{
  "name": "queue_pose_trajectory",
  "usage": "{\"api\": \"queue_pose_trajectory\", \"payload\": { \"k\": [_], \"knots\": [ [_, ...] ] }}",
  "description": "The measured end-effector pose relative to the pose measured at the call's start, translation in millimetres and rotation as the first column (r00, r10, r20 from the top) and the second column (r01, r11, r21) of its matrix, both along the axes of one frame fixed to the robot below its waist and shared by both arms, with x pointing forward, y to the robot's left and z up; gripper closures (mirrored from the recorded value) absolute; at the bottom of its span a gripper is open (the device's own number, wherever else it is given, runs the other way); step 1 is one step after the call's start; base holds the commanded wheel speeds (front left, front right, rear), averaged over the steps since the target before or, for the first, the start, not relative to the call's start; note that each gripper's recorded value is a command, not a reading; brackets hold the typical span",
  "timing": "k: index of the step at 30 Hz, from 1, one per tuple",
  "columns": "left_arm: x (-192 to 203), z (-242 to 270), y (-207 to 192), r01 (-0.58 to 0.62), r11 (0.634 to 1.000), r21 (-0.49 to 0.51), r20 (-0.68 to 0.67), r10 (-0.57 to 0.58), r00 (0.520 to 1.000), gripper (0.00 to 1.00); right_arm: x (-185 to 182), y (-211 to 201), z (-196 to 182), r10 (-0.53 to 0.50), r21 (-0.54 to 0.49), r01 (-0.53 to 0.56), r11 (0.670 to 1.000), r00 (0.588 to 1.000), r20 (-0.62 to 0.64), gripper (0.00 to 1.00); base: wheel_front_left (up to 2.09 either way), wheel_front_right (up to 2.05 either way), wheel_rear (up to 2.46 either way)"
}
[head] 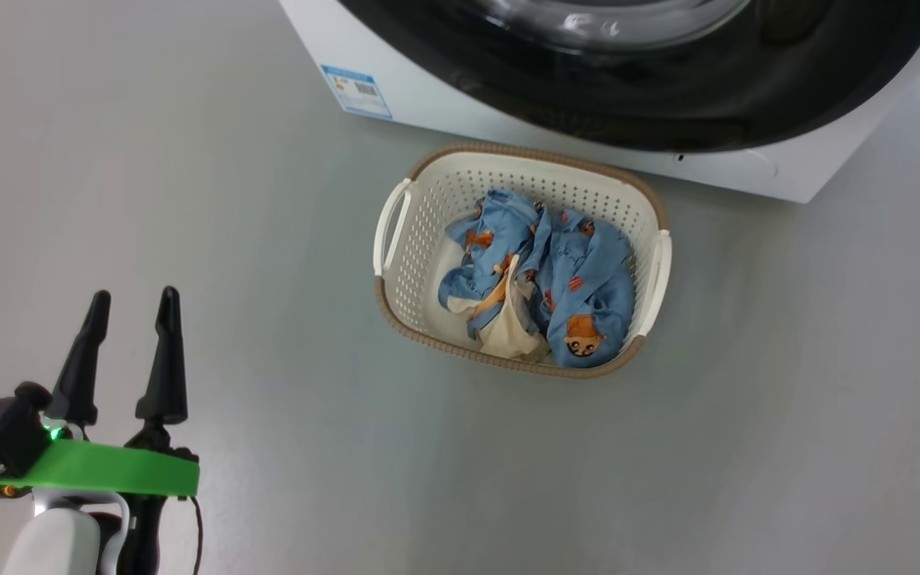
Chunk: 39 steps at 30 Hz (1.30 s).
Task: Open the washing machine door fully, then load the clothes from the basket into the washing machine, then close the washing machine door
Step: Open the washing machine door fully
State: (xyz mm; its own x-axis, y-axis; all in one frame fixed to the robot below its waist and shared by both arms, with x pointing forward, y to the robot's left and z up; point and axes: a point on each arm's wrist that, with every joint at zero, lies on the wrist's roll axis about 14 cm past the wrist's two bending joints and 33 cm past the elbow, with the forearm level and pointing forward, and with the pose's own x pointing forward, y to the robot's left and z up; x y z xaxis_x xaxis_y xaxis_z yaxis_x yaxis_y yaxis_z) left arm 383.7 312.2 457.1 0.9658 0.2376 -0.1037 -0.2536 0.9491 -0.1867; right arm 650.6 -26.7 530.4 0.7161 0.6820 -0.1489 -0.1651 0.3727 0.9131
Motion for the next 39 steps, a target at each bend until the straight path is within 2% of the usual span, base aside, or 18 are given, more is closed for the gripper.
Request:
{"api": "queue_pose_trajectory", "payload": {
  "k": [12, 19, 29, 39],
  "knots": [
    [-15, 15, 0, -0.006, 1.000, 0.000, 0.042, 0.006, 0.999, 0.00, -59, 15, -7, 0.107, 0.017, -0.107, 0.994, 0.993, -0.058, 1.00, 0.00, 0.00, 0.00],
    [-32, 23, -1, -0.018, 1.000, 0.007, 0.065, 0.017, 0.998, 0.00, -108, 46, -3, 0.224, 0.055, -0.221, 0.974, 0.972, -0.065, 1.00, 0.00, 0.00, 0.00],
    [-59, 27, 3, -0.048, 0.999, 0.007, 0.078, 0.047, 0.996, 0.00, -147, 50, 2, 0.277, 0.079, -0.272, 0.959, 0.959, -0.064, 1.00, 0.00, 0.00, 0.00],
    [-89, 35, 18, -0.108, 0.994, 0.022, 0.102, 0.106, 0.989, 0.00, -188, 78, -1, 0.369, 0.134, -0.356, 0.925, 0.925, -0.090, 1.00, 0.00, 0.00, 0.00]
  ]
}}
